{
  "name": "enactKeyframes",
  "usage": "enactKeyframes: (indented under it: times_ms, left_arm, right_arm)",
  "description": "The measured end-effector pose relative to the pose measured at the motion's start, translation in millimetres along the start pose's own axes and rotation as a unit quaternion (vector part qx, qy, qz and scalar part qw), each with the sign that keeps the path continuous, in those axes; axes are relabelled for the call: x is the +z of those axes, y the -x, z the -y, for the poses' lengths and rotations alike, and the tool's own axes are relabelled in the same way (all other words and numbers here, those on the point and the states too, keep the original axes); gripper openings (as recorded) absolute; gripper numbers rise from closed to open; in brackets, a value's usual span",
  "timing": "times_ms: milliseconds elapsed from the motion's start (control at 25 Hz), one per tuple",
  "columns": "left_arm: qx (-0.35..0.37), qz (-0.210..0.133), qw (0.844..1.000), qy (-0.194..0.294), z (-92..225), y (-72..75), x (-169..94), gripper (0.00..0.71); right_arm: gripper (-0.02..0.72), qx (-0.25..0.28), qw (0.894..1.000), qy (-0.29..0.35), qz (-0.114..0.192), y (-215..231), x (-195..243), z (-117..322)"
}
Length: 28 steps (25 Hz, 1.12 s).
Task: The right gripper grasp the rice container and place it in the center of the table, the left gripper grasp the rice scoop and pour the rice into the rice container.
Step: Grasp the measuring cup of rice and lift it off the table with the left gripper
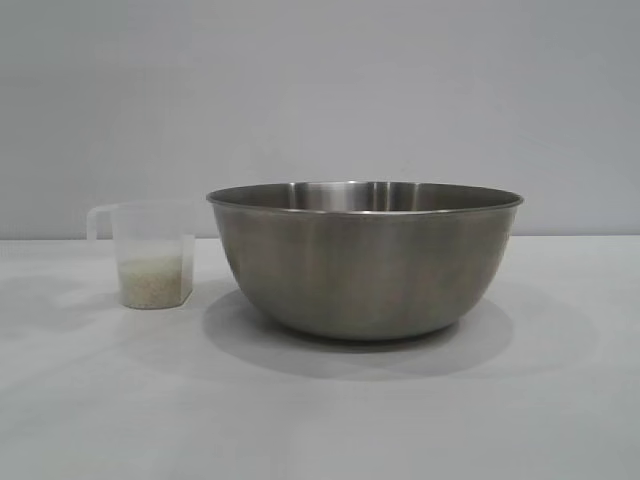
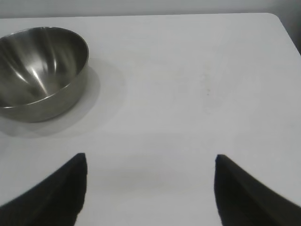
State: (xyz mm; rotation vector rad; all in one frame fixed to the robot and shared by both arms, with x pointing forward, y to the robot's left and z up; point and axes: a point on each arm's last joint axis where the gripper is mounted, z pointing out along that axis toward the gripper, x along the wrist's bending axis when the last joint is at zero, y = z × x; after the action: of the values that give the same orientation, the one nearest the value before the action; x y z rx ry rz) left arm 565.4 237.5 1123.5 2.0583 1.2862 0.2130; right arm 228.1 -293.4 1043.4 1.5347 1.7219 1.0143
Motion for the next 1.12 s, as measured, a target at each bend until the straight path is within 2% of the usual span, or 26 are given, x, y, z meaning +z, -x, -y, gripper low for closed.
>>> enactKeyframes:
  times_ms: [200, 400, 600, 720, 880, 960, 1120]
  left_arm:
    - [-0.002, -0.024, 0.999, -0.035, 11, 11.9, -31, 0.507]
    - [-0.007, -0.018, 0.999, -0.049, 21, 28.1, -59, 0.507]
    - [-0.015, -0.051, 0.998, -0.042, 31, 36.5, -83, 0.507]
    - [-0.021, -0.064, 0.997, -0.048, 48, 42.1, -91, 0.507]
    - [-0.034, -0.065, 0.995, -0.068, 82, 49.0, -90, 0.507]
    - [-0.042, -0.064, 0.995, -0.057, 102, 52.8, -86, 0.507]
    - [-0.062, -0.066, 0.996, 0.018, 131, 58.6, -79, 0.507]
  right_arm:
    - [0.484, 0.000, 1.000, 0.000, 0.000, 0, 0, 0]
    - [0.484, 0.000, 1.000, 0.000, 0.000, 0, 0, 0]
    - [0.484, 0.000, 1.000, 0.000, 0.000, 0, 0, 0]
    - [0.484, 0.000, 1.000, 0.000, 0.000, 0, 0, 0]
    - [0.484, 0.000, 1.000, 0.000, 0.000, 0, 0, 0]
    - [0.484, 0.000, 1.000, 0.000, 0.000, 0, 0, 0]
    - [0.484, 0.000, 1.000, 0.000, 0.000, 0, 0, 0]
